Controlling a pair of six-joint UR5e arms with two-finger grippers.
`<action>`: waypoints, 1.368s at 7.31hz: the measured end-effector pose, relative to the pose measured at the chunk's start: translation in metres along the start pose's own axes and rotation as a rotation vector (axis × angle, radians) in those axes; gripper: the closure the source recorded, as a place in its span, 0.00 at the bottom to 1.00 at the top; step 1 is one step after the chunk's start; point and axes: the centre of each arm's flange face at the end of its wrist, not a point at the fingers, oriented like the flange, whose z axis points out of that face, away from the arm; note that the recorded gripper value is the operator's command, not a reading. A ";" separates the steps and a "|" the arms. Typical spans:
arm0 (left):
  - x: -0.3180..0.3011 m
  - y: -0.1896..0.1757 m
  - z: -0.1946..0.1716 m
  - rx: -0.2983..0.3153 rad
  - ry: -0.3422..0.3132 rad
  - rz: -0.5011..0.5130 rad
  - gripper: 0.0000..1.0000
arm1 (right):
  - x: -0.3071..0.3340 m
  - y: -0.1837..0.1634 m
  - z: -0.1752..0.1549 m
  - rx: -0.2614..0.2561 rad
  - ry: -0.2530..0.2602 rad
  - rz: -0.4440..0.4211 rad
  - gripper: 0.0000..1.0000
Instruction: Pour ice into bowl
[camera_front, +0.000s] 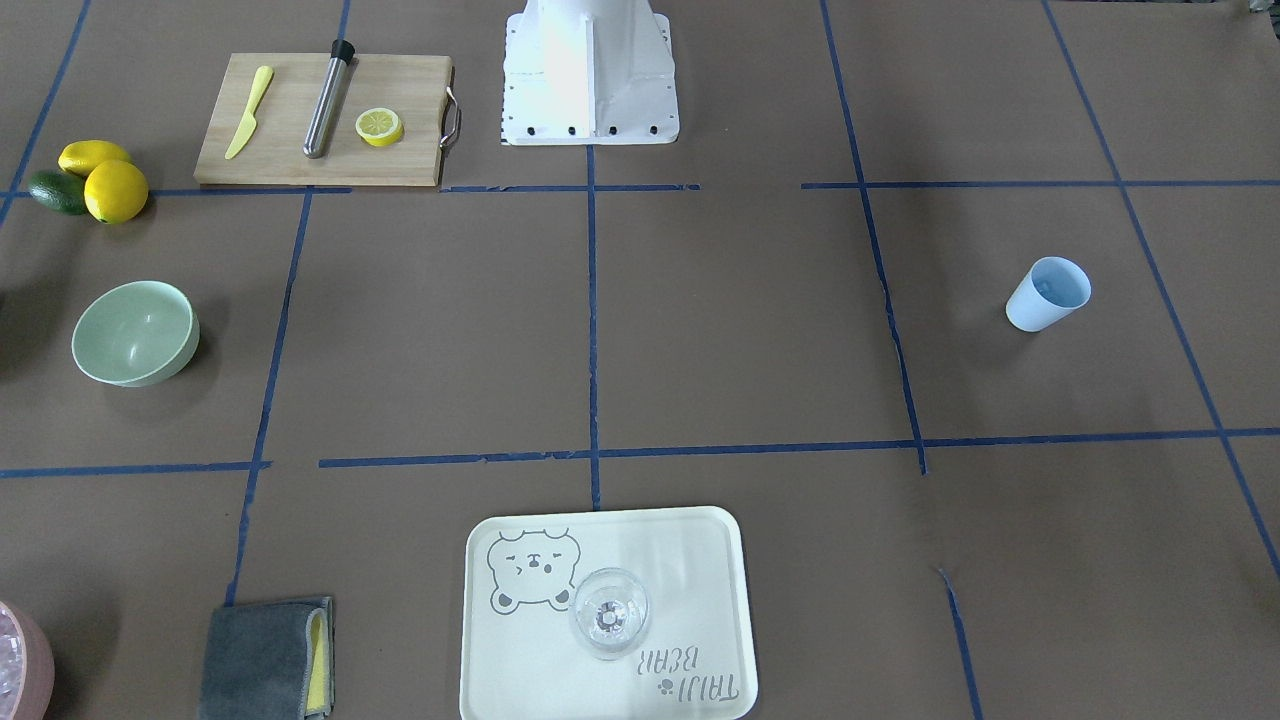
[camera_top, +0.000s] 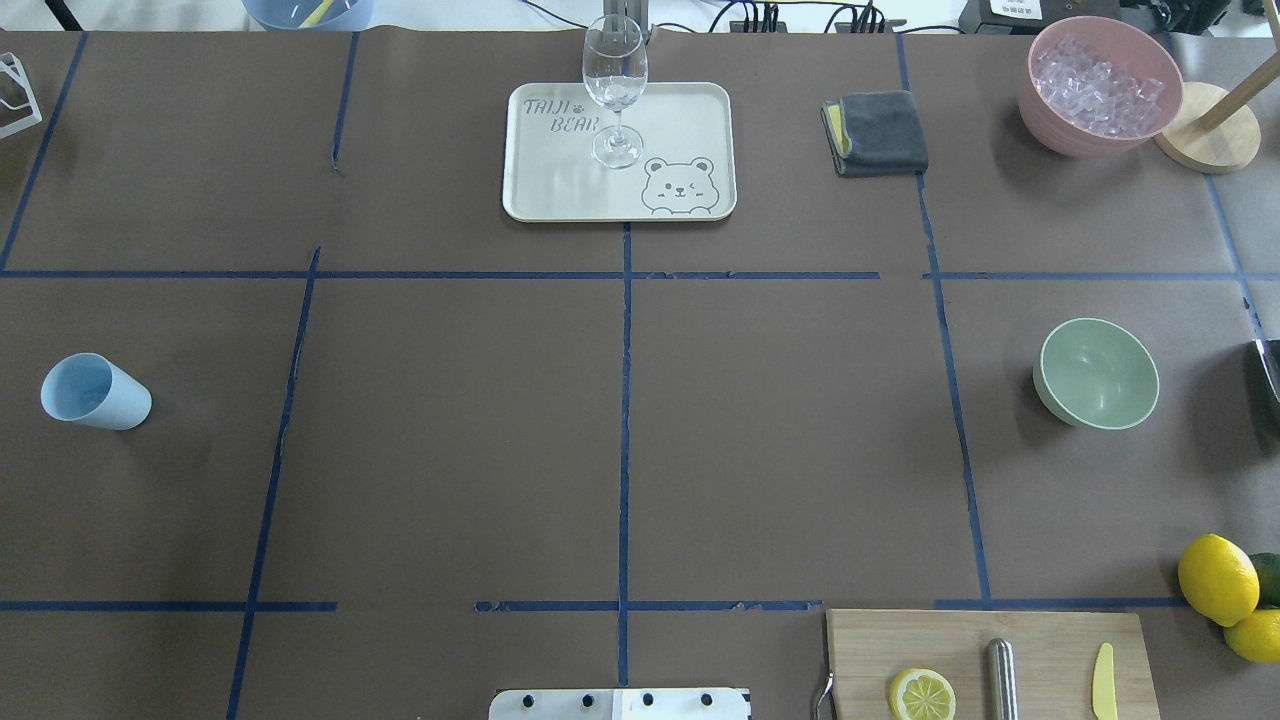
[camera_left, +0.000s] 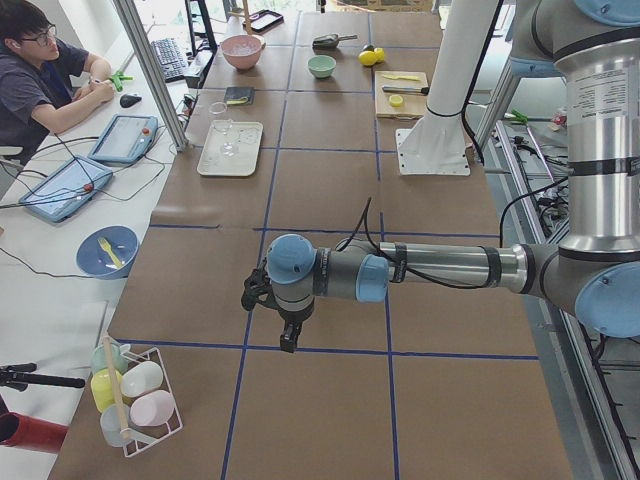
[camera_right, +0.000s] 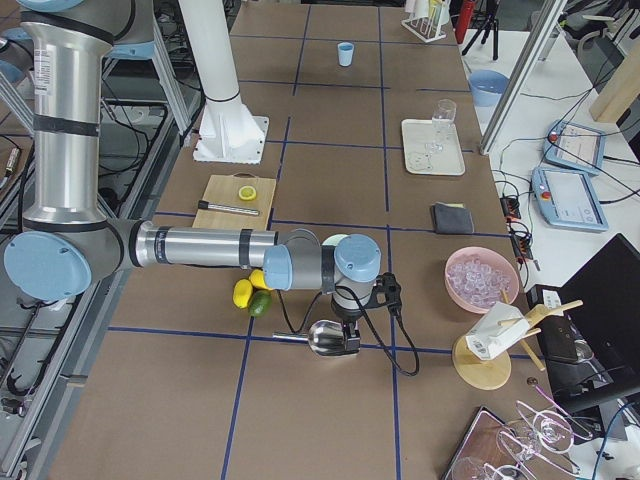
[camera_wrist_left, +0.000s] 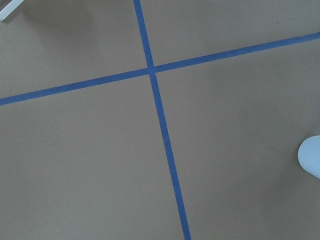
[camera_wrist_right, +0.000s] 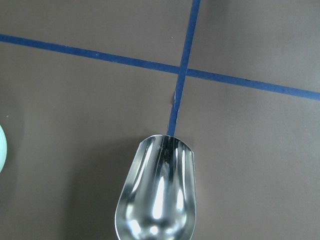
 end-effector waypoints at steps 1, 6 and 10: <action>0.000 0.000 0.000 0.000 0.000 0.000 0.00 | 0.000 0.001 0.000 -0.001 0.000 0.001 0.00; -0.003 0.001 0.004 -0.007 0.000 -0.008 0.00 | 0.001 0.002 0.002 -0.004 -0.001 0.005 0.00; -0.003 0.000 0.003 -0.005 0.001 -0.006 0.00 | -0.010 -0.004 -0.007 0.016 -0.004 -0.024 0.00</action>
